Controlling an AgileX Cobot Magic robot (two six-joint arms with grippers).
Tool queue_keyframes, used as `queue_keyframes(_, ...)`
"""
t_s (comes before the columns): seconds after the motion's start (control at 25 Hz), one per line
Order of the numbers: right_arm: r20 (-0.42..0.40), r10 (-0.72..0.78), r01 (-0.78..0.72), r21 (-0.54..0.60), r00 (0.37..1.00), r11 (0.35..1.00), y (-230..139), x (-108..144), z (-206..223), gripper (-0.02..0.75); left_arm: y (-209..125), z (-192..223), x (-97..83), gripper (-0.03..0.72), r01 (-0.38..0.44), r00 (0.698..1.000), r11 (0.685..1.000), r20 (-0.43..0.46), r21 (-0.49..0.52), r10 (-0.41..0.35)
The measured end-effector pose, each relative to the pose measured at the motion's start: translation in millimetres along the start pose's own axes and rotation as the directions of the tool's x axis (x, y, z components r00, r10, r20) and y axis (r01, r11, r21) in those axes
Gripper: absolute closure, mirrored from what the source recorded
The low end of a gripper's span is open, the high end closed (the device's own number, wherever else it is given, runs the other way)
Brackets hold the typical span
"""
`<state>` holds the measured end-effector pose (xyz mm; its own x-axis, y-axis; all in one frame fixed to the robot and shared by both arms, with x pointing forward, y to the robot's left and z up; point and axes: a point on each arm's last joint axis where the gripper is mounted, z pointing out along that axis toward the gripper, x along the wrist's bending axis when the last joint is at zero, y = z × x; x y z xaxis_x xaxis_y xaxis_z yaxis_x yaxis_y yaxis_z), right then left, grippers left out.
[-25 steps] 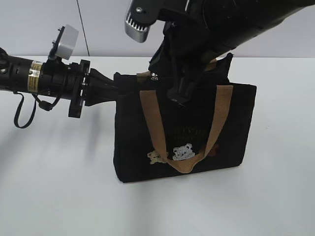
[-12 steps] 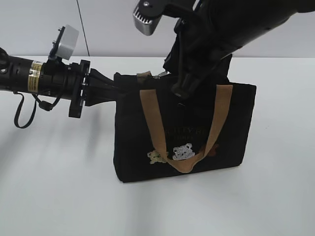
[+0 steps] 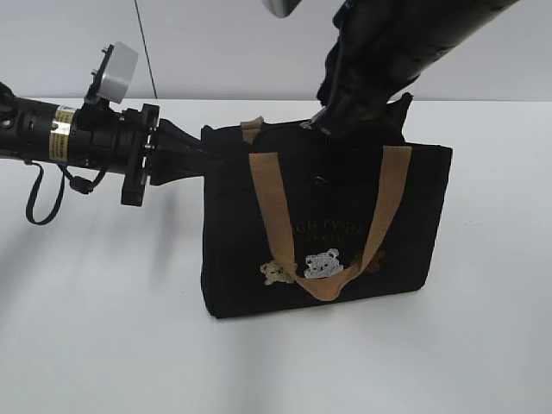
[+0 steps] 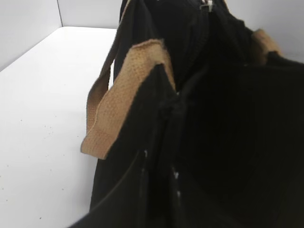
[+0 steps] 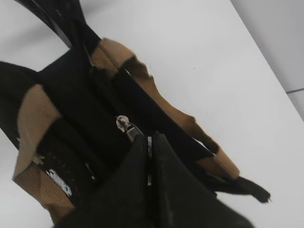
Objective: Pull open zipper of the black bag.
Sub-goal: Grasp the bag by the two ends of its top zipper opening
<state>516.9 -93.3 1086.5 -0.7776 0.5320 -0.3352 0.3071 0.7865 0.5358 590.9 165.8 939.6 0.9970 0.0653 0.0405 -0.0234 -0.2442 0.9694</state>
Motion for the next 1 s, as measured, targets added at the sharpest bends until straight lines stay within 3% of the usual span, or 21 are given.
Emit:
queue_keyframes(0.56, 0.098, 0.238, -0.249, 0.124, 0.966, 0.961, -38, -49, -14, 0.752, -1, 0, 0.3, 0.657, -0.001, 1.000, 1.000, -0.004, 0.008, 0.001)
queue_keyframes(1.0, 0.095, 0.294, -0.303, 0.098, 0.951, 0.948, -39, -52, -21, 0.752, -1, 0, 0.6, 0.657, -0.001, 1.000, 1.000, -0.006, 0.013, 0.001)
